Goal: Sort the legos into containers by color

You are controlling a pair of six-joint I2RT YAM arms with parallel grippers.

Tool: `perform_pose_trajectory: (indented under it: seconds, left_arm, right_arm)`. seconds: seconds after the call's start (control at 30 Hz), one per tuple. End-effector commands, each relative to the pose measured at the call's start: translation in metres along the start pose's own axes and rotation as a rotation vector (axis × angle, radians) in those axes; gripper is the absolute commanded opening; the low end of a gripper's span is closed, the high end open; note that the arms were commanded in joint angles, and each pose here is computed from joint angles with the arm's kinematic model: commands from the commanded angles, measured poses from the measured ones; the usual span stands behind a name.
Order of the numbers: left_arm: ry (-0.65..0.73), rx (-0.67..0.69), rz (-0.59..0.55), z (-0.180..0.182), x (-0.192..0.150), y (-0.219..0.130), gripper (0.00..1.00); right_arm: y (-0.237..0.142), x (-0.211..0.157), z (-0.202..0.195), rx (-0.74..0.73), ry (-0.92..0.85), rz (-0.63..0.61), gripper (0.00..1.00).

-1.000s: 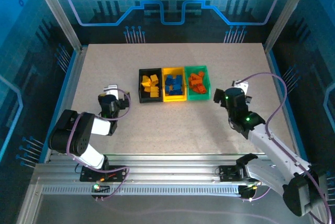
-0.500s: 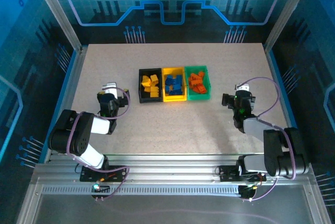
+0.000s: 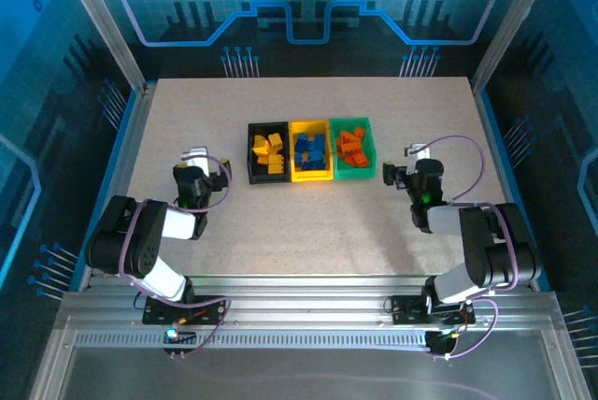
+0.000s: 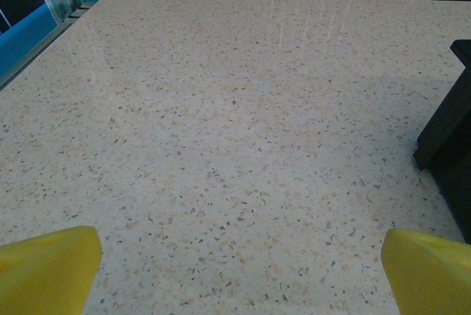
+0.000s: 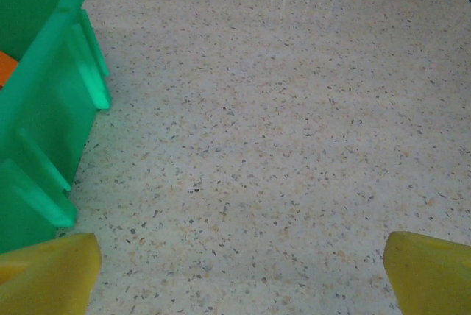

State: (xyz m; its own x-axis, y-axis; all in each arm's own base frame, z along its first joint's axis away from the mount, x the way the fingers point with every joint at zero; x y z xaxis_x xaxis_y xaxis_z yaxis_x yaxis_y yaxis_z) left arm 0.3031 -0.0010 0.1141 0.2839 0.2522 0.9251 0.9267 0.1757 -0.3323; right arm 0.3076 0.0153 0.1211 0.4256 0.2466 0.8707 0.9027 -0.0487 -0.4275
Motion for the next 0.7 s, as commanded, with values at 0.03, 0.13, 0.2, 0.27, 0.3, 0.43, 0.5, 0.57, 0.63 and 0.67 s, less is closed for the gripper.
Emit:
perform_pose_trajectory:
  seconds: [0.03,0.13,0.2,0.27,0.3,0.43,0.5,0.57,0.63,0.67]
  left_arm:
    - [-0.03,-0.021,-0.03,-0.0014,0.0119,0.0035,0.99]
    - [-0.03,-0.02,-0.032,-0.0008,0.0117,0.003,0.99]
    - [-0.031,-0.022,-0.032,-0.0014,0.0118,0.0032,0.99]
    - [-0.03,-0.021,-0.032,-0.0012,0.0118,0.0029,0.99]
    - [-0.031,-0.021,-0.033,-0.0013,0.012,0.0031,0.99]
    - [-0.031,-0.022,-0.035,-0.0015,0.0125,0.0031,0.99]
    - [-0.03,-0.022,-0.032,-0.0014,0.012,0.0033,0.99]
    - [-0.03,-0.022,-0.033,-0.0013,0.0122,0.0032,0.99]
    - [-0.03,-0.021,-0.033,-0.0014,0.0121,0.0032,0.99]
    - [-0.031,-0.022,-0.034,-0.0014,0.0123,0.0032,0.99]
  right_arm:
    - [0.0009,0.0092,-0.0005,0.002,-0.012,-0.057,1.0]
    - [0.0009,0.0092,-0.0005,0.002,-0.013,-0.059,1.0]
    - [0.0009,0.0097,0.0002,-0.001,-0.018,-0.059,1.0]
    - [0.0009,0.0097,0.0005,-0.002,-0.018,-0.059,1.0]
    - [0.0008,0.0095,0.0006,-0.001,-0.018,-0.058,1.0]
    - [0.0009,0.0098,0.0005,-0.001,-0.018,-0.059,1.0]
    - [0.0009,0.0098,0.0005,-0.001,-0.018,-0.059,1.0]
    - [0.001,0.0103,0.0005,-0.001,-0.017,-0.06,1.0]
    - [0.001,0.0098,0.0004,-0.002,-0.018,-0.059,1.0]
    - [0.0009,0.0097,0.0004,-0.001,-0.018,-0.059,1.0]
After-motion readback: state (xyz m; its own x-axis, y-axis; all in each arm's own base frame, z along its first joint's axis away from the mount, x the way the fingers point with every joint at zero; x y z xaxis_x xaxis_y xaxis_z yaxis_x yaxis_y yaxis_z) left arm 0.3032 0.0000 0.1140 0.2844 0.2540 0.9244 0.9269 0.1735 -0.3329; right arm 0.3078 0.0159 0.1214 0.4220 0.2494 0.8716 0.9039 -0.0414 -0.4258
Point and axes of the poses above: each hand's point on the last joint's axis, 136 mm out from that joint toward the fingers, its own y axis out along the fingers, its own z axis along the line the jaws close on, x = y × z, the point moved 9 cm from there along -y, back along the fingers, and after that the axes turned 11 degrees about -y, right-handed, at the moved point
